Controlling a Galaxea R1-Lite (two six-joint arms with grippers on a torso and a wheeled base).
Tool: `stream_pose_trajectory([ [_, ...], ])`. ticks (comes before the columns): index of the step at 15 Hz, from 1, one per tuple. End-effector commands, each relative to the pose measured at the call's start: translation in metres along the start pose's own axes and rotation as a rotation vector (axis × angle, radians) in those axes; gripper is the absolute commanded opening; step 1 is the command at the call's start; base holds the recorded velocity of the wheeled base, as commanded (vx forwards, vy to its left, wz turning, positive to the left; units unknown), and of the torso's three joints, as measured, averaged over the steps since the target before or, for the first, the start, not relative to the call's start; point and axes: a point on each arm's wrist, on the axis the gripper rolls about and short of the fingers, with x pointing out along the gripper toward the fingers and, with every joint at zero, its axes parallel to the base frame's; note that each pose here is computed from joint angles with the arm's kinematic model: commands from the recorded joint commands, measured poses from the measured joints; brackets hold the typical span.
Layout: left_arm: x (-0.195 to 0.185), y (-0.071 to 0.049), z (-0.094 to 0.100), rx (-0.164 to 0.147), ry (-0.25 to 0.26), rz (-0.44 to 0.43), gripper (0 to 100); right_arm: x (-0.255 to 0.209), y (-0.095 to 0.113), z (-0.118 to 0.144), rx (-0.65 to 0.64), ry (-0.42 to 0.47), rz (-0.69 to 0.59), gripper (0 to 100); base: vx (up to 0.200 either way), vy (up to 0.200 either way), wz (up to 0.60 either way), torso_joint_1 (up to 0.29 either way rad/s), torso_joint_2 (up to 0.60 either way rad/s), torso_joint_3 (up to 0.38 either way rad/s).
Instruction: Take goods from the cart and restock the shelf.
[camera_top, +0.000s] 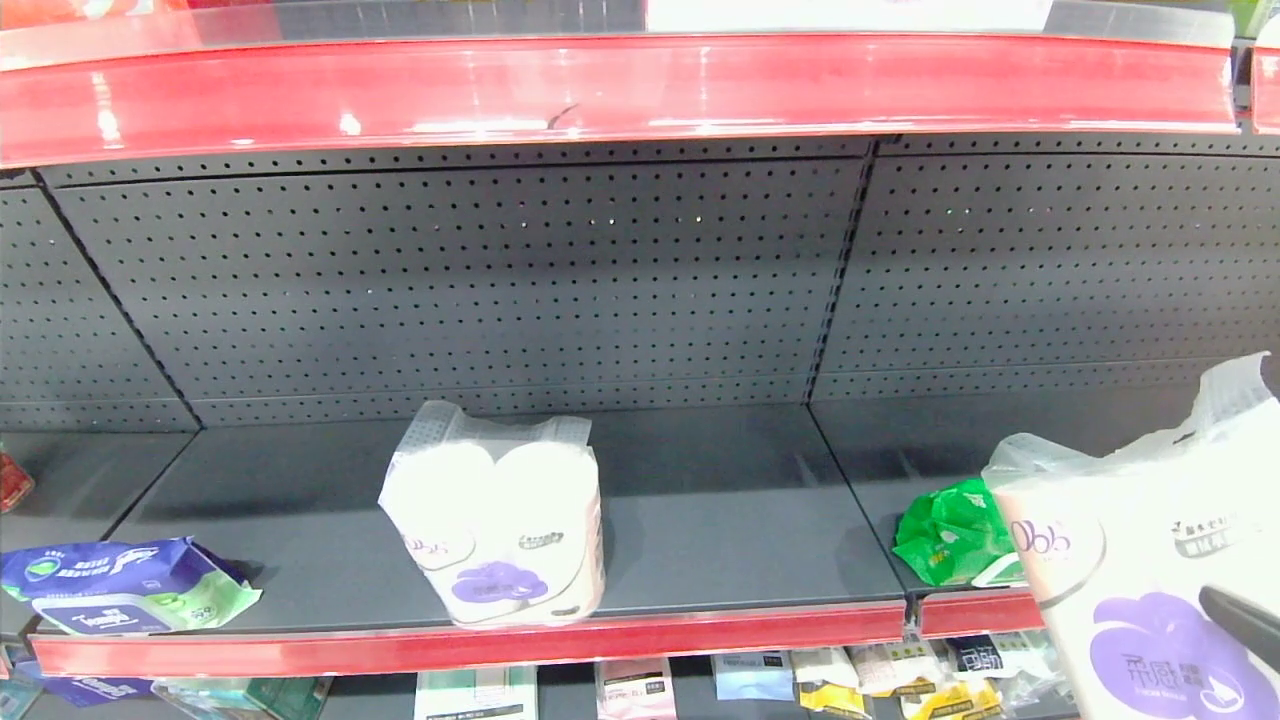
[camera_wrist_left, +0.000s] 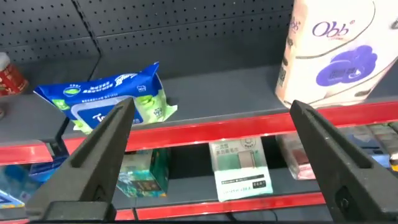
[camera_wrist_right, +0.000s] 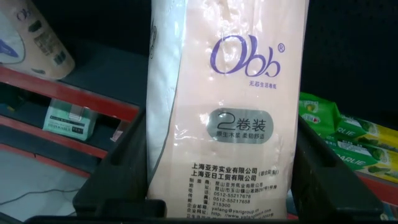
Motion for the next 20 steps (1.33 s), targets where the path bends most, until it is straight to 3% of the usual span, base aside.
stream_pose_trajectory([
  [1, 0.001, 0.0, -0.001, 0.006, 0.006, 0.002, 100, 0.0, 0.0, -0.001, -0.001, 0.0, -0.001, 0, 0.0, 0.0, 0.0, 0.0, 0.0, 0.0],
  [3, 0.002, 0.001, -0.001, -0.02, -0.007, 0.062, 100, 0.0, 0.0, -0.001, 0.0, -0.001, -0.002, 0, 0.0, 0.0, 0.0, 0.0, 0.0, 0.0],
  [4, 0.002, 0.003, -0.001, -0.078, 0.002, 0.153, 100, 0.0, 0.0, -0.001, -0.002, -0.001, -0.001, 0, 0.0, 0.0, 0.0, 0.0, 0.0, 0.0],
  [7, 0.002, 0.003, 0.0, -0.077, 0.017, 0.184, 100, -0.001, 0.0, -0.001, -0.002, -0.003, -0.003, 0, 0.0, 0.0, 0.0, 0.0, 0.0, 0.0],
  [9, 0.003, 0.002, 0.005, -0.077, 0.066, 0.263, 100, -0.001, 0.0, -0.001, -0.002, -0.006, -0.003, 0, 0.0, 0.0, 0.0, 0.0, 0.0, 0.0],
  [14, -0.001, 0.0, -0.001, -0.092, 0.027, 0.355, 100, -0.005, 0.0, -0.002, -0.001, -0.019, -0.006, 0, 0.0, 0.0, 0.0, 0.0, 0.0, 0.0],
  [15, 0.0, 0.0, -0.003, -0.101, 0.024, 0.331, 100, -0.005, 0.0, -0.002, -0.001, -0.022, -0.007, 0, 0.0, 0.0, 0.0, 0.0, 0.0, 0.0],
  [17, 0.001, -0.004, -0.003, -0.122, -0.048, 0.082, 100, -0.006, 0.0, -0.002, -0.002, -0.025, -0.007, 0, 0.0, 0.0, 0.0, 0.0, 0.0, 0.0],
  [18, -0.004, -0.007, -0.005, -0.124, -0.118, -0.096, 100, -0.006, 0.0, -0.002, -0.002, -0.025, -0.007, 0, 0.0, 0.0, 0.0, 0.0, 0.0, 0.0],
  [20, -0.004, -0.007, -0.006, -0.122, -0.114, -0.097, 100, -0.006, 0.0, -0.002, -0.002, -0.027, -0.007, 0, 0.0, 0.0, 0.0, 0.0, 0.0, 0.0],
])
